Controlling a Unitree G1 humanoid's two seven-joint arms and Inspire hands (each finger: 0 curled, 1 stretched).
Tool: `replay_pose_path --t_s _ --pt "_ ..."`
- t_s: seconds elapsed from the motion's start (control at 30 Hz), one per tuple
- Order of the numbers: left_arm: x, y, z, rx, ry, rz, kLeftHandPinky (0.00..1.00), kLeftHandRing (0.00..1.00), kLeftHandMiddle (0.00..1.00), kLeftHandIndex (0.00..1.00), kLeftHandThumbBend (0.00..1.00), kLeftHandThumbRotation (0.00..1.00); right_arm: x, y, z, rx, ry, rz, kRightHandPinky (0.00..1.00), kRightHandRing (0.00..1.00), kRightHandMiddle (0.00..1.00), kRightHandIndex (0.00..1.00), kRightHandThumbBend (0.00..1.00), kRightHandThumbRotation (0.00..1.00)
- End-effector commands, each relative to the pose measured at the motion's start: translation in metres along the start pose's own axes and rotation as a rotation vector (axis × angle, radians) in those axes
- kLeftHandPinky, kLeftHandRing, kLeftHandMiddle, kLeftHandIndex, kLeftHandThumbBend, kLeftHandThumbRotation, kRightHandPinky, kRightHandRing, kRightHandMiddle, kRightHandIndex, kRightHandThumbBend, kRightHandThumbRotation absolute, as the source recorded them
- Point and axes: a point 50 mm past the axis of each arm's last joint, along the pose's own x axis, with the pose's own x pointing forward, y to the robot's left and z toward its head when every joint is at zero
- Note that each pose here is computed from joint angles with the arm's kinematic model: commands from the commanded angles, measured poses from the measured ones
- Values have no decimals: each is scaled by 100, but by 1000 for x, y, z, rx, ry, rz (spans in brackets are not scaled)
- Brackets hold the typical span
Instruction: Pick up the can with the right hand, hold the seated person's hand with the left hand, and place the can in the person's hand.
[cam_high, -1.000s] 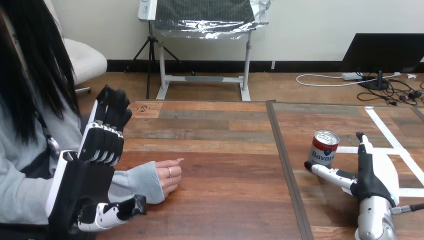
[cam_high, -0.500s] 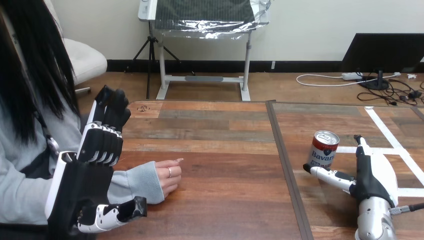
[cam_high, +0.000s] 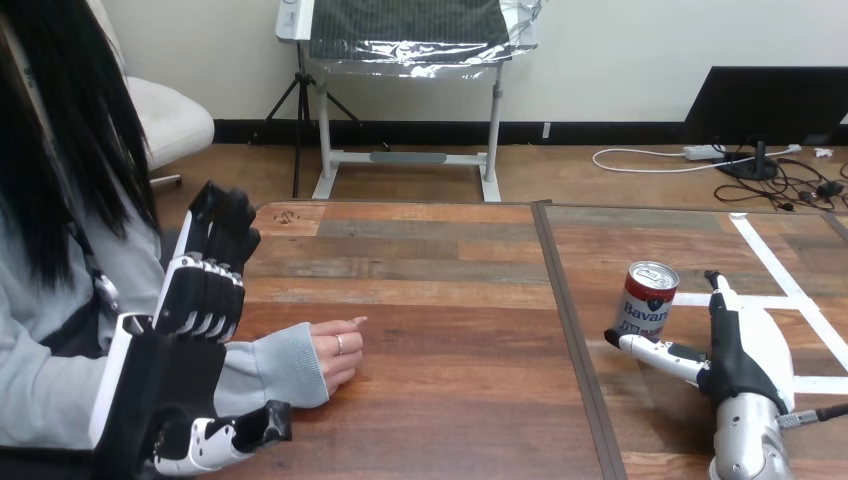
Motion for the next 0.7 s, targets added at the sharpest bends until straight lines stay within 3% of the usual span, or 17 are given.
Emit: replay_pose_path --t_s 0.0,0.67 --pt "14 -1 5 3 -65 -5 100 100 100 100 100 48 21 -22 37 12 -97 -63 93 99 99 98 100 44" --pt "10 -3 6 6 -43 -2 100 100 100 100 100 50 25 -25 47 12 -115 -59 94 99 99 98 100 42"
